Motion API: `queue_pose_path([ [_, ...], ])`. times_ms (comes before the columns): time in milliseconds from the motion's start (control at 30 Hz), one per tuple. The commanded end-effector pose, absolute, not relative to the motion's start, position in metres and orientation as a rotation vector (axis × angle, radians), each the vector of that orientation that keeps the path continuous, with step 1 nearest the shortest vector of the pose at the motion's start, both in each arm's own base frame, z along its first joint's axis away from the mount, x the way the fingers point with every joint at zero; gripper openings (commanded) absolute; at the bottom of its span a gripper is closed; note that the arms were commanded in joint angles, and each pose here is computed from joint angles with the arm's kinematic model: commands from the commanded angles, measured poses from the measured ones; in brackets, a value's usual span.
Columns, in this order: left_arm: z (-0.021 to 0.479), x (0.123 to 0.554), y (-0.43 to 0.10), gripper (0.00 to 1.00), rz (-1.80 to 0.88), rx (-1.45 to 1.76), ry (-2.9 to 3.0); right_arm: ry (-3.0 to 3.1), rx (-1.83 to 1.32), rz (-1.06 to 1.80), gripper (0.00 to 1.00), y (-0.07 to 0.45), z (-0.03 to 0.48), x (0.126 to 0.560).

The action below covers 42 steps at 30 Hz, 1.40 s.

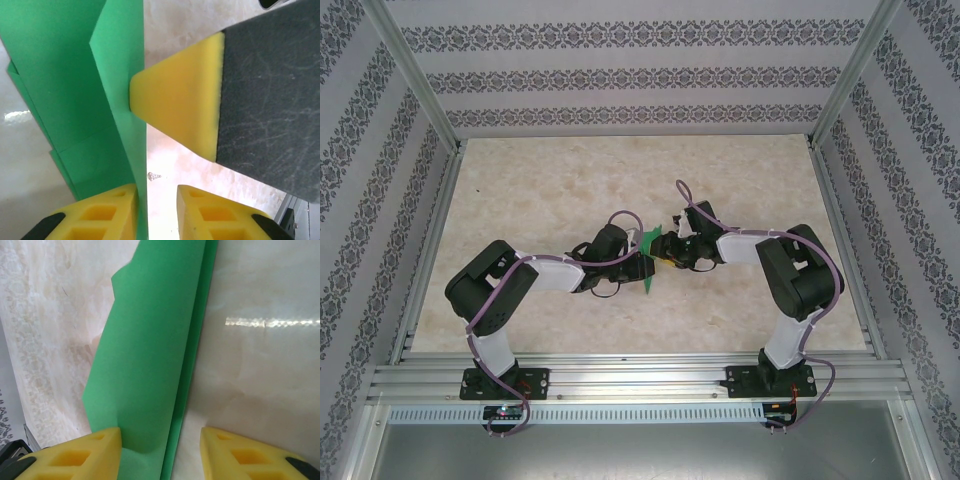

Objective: Fold a paper plane with a square sheet of paper (fold left side to right side)
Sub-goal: Fold the wing for the fifth time at the center of the table.

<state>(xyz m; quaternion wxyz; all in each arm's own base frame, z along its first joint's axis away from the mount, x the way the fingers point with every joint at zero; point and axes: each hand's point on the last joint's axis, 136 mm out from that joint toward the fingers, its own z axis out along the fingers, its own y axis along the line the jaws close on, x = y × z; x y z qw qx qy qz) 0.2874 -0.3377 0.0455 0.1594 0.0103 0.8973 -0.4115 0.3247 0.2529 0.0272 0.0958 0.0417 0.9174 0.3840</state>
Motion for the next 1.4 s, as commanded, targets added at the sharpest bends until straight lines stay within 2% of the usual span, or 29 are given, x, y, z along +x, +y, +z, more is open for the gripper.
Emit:
queue_pose_path([
  [0, 0.059, 0.294, -0.336, 0.3, -1.209, 0.03, 2.506, 2.758, 0.134, 1.074, 0.46, 0.251, 0.007, 0.324],
  [267, 0.078, 0.298, -0.313, 0.43, -1.196, -0.004, 2.477, 2.765, 0.123, 1.069, 0.46, 0.251, 0.005, 0.323],
  [433, 0.092, 0.31, -0.297, 0.45, -1.22, -0.054, 2.445, 2.767, 0.121, 1.073, 0.46, 0.251, 0.005, 0.322],
  [800, 0.083, 0.349, -0.307, 0.37, -1.255, -0.068, 2.46, 2.768, 0.104, 1.077, 0.46, 0.253, 0.006, 0.322],
  [1200, 0.056, 0.358, -0.315, 0.34, -1.243, -0.079, 2.521, 2.776, 0.096, 1.084, 0.46, 0.254, 0.005, 0.319],
  [1367, 0.054, 0.36, -0.321, 0.29, -1.278, -0.067, 2.514, 2.782, 0.096, 1.086, 0.46, 0.254, 0.003, 0.319],
])
